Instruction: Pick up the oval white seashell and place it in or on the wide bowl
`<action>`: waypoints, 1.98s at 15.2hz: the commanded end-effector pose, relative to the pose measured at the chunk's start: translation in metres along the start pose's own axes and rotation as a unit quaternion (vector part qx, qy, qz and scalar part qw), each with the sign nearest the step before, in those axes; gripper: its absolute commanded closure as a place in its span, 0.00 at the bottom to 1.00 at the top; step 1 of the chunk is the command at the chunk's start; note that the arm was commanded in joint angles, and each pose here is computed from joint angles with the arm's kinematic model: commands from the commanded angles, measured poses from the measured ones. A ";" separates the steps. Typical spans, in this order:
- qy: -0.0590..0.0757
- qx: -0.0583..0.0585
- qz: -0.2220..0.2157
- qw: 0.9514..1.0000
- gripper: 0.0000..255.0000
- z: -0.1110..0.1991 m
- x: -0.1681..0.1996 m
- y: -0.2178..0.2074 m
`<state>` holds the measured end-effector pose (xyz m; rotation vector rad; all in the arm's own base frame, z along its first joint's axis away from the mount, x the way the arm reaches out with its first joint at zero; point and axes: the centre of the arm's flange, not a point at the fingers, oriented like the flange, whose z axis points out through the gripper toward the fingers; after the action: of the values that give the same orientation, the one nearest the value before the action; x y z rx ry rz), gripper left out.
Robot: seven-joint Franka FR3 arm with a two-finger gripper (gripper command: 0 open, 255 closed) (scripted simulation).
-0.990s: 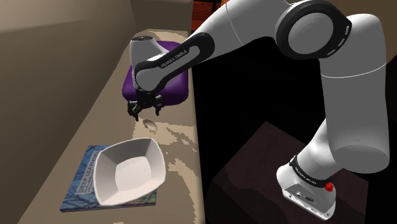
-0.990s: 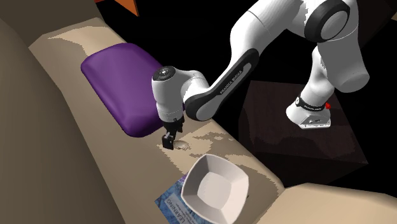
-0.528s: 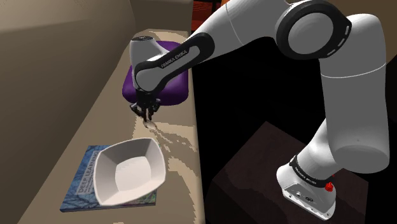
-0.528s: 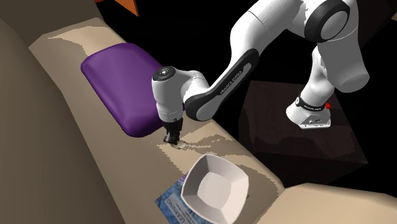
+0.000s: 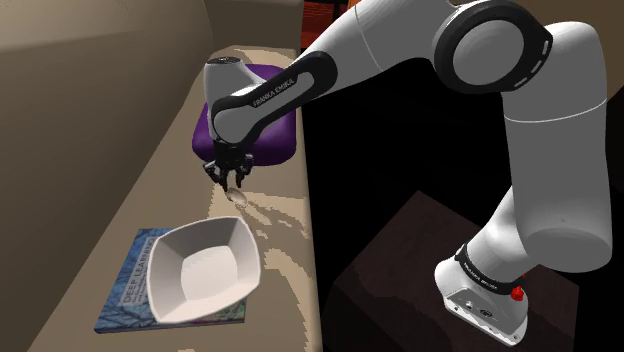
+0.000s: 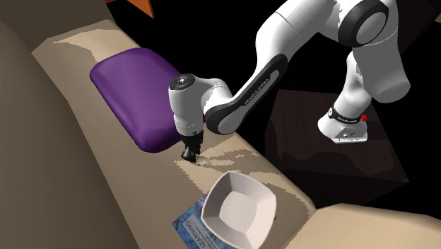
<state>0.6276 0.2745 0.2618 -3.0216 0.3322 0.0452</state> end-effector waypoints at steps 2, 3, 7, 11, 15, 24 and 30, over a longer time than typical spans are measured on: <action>0.040 0.020 -0.105 0.993 0.00 -0.011 -0.034 0.016; 0.041 0.021 -0.108 0.993 0.00 -0.011 -0.035 0.017; 0.041 0.021 -0.108 0.993 0.00 0.010 -0.033 0.016; 0.041 0.021 -0.108 0.993 0.00 0.029 -0.031 0.015; 0.041 0.021 -0.108 0.993 0.00 0.029 -0.031 0.015; 0.041 0.021 -0.108 0.993 1.00 0.029 -0.031 0.015; 0.041 0.021 -0.108 0.993 1.00 0.018 -0.032 0.014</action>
<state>0.5936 0.2702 0.2393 -3.0031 0.0103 -0.1017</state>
